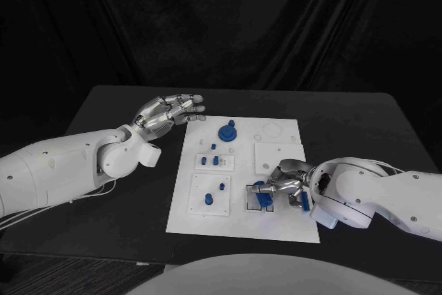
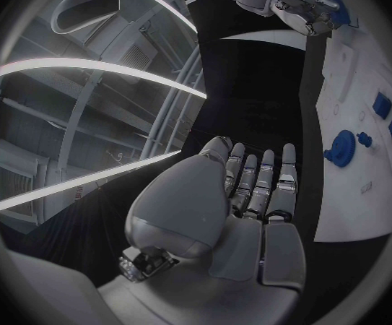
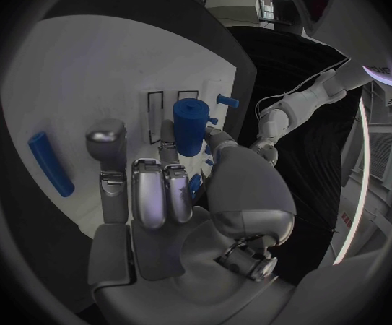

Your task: Assemble the parts on the task board

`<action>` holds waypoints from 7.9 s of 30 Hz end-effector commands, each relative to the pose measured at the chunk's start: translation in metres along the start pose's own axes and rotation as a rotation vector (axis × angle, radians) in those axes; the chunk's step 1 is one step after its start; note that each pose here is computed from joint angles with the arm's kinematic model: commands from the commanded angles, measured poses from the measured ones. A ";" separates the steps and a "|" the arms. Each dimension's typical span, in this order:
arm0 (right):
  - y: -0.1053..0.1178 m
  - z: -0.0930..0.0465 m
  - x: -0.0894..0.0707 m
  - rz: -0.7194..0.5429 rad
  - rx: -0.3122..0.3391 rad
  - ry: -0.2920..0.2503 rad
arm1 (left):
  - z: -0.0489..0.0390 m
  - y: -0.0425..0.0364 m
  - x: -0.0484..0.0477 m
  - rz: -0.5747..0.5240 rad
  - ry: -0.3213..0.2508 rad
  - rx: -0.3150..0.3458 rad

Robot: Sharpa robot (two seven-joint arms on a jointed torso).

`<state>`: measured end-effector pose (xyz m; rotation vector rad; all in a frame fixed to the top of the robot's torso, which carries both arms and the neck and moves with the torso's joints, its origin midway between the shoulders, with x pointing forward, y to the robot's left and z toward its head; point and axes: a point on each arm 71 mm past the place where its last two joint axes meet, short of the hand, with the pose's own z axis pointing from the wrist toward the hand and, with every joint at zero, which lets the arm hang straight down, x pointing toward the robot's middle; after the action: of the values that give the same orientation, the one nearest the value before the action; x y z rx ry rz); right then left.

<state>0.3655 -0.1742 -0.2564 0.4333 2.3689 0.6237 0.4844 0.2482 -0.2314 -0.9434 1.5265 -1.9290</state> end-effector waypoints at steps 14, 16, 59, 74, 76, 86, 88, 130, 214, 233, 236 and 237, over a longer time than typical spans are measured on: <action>-0.004 0.000 0.007 -0.048 0.025 0.053 | 0.0005 0.0000 0.0004 -0.011 0.011 0.004; -0.004 0.000 0.006 -0.047 0.027 0.050 | 0.0006 0.0001 0.0005 -0.012 0.011 0.003; -0.010 -0.012 0.001 -0.008 0.003 0.003 | -0.0002 0.0008 -0.0015 -0.014 0.014 -0.012; -0.009 -0.054 -0.070 -0.070 0.018 -0.105 | -0.0001 0.0011 -0.0022 -0.010 0.008 -0.016; -0.014 -0.055 -0.077 -0.101 0.042 -0.115 | 0.0002 0.0012 -0.0020 -0.009 0.008 -0.016; -0.039 -0.053 -0.077 -0.176 0.075 -0.103 | 0.0009 0.0018 -0.0014 -0.010 0.010 -0.019; -0.041 -0.053 -0.076 -0.180 0.060 -0.095 | 0.0012 0.0020 -0.0013 -0.010 0.010 -0.021; -0.058 -0.060 -0.071 -0.344 0.179 -0.104 | 0.0020 0.0052 -0.0001 -0.022 0.029 -0.057; -0.030 -0.041 -0.022 -0.535 -0.038 -0.271 | -0.0029 0.0121 0.0003 -0.047 0.053 -0.106; -0.045 -0.038 -0.018 -0.233 0.052 -0.129 | -0.0030 0.0125 0.0003 -0.047 0.052 -0.108; -0.051 -0.036 -0.018 -0.114 0.094 -0.082 | -0.0030 0.0125 0.0003 -0.046 0.052 -0.109; -0.053 -0.036 -0.018 -0.080 0.106 -0.070 | -0.0030 0.0126 0.0003 -0.046 0.052 -0.109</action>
<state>0.3505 -0.2342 -0.2455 0.1660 2.2601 0.3986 0.4821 0.2481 -0.2443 -0.9912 1.6749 -1.9116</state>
